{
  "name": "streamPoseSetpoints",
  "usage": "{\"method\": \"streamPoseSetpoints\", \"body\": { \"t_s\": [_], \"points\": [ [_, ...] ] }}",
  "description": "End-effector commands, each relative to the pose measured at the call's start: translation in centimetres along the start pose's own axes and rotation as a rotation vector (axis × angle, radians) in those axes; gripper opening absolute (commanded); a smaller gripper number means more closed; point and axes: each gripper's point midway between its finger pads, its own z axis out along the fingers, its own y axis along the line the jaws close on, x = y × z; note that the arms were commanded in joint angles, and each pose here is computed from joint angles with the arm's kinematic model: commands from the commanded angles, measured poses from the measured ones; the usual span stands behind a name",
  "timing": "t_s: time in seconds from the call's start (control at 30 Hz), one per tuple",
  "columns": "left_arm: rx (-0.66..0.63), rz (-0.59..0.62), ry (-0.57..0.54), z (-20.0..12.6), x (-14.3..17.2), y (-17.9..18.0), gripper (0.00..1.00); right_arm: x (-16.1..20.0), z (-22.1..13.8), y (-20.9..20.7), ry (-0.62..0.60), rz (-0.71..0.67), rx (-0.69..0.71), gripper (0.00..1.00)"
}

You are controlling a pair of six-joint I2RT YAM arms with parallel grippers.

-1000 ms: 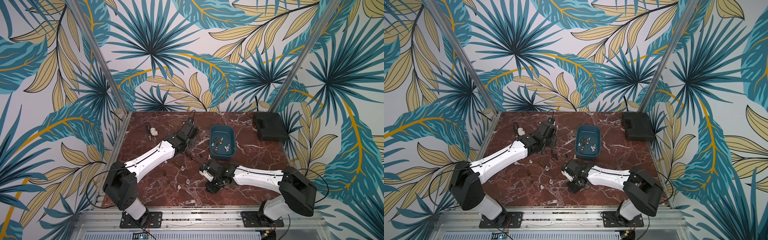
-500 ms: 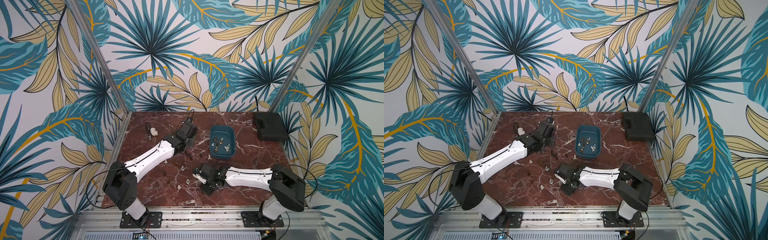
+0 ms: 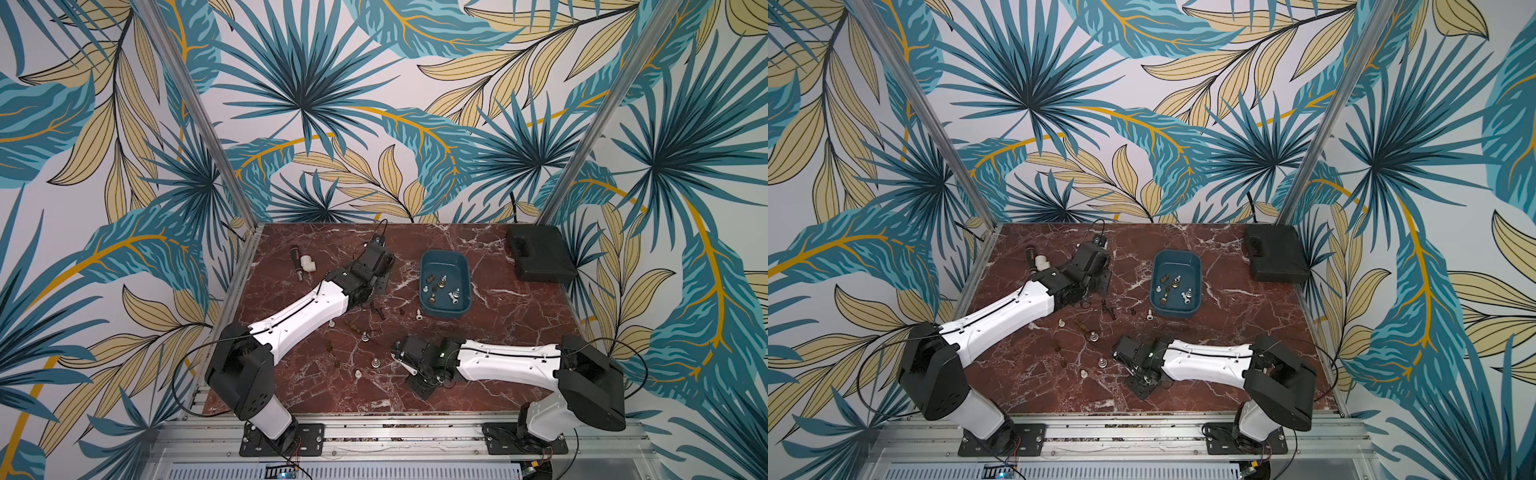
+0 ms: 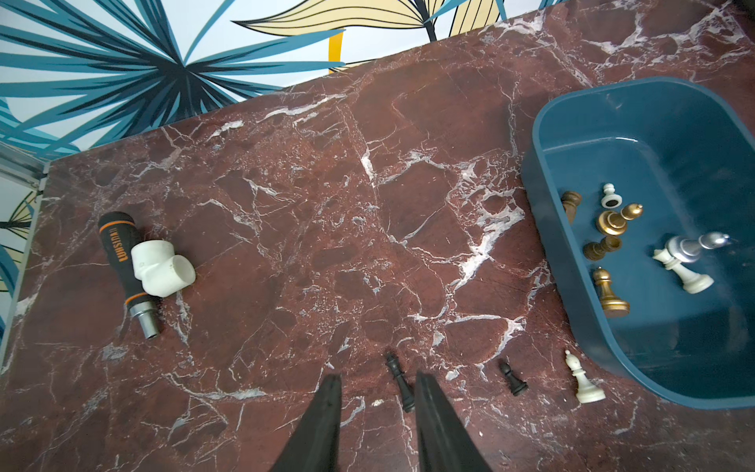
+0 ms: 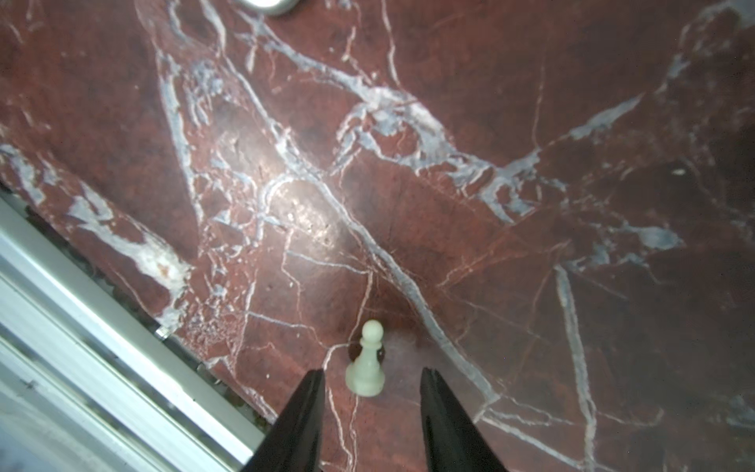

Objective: Put the chess pieces into the storage box
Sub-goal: Pick up the chess piece at the center of the board.

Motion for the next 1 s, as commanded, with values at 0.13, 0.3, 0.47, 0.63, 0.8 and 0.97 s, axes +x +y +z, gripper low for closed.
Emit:
{"method": "streamPoseSetpoints", "body": {
  "t_s": [0.13, 0.3, 0.47, 0.63, 0.8, 0.97],
  "points": [
    [-0.007, -0.019, -0.039, -1.3, -0.6, 0.9, 0.34, 0.5, 0.8, -1.0, 0.042, 0.034, 0.092, 0.43],
    [-0.011, -0.017, -0.037, -1.4, -0.5, 1.1, 0.34, 0.2, 1.6, -0.9, 0.055, 0.031, 0.09, 0.4],
    [-0.029, -0.013, -0.045, -1.7, -0.6, 1.6, 0.34, 0.6, 2.0, -0.6, 0.077, 0.025, 0.076, 0.28],
    [-0.043, -0.014, -0.057, -2.0, -1.0, 2.3, 0.34, 0.4, 1.4, -0.5, 0.066, 0.025, 0.07, 0.2],
    [-0.041, -0.019, -0.067, -2.2, -1.4, 2.4, 0.35, -2.1, -1.4, -0.9, -0.028, 0.058, 0.08, 0.19],
    [-0.047, -0.019, -0.092, -2.8, -2.3, 2.6, 0.35, -6.9, -7.1, -3.8, -0.206, 0.184, 0.066, 0.19]
  ]
}}
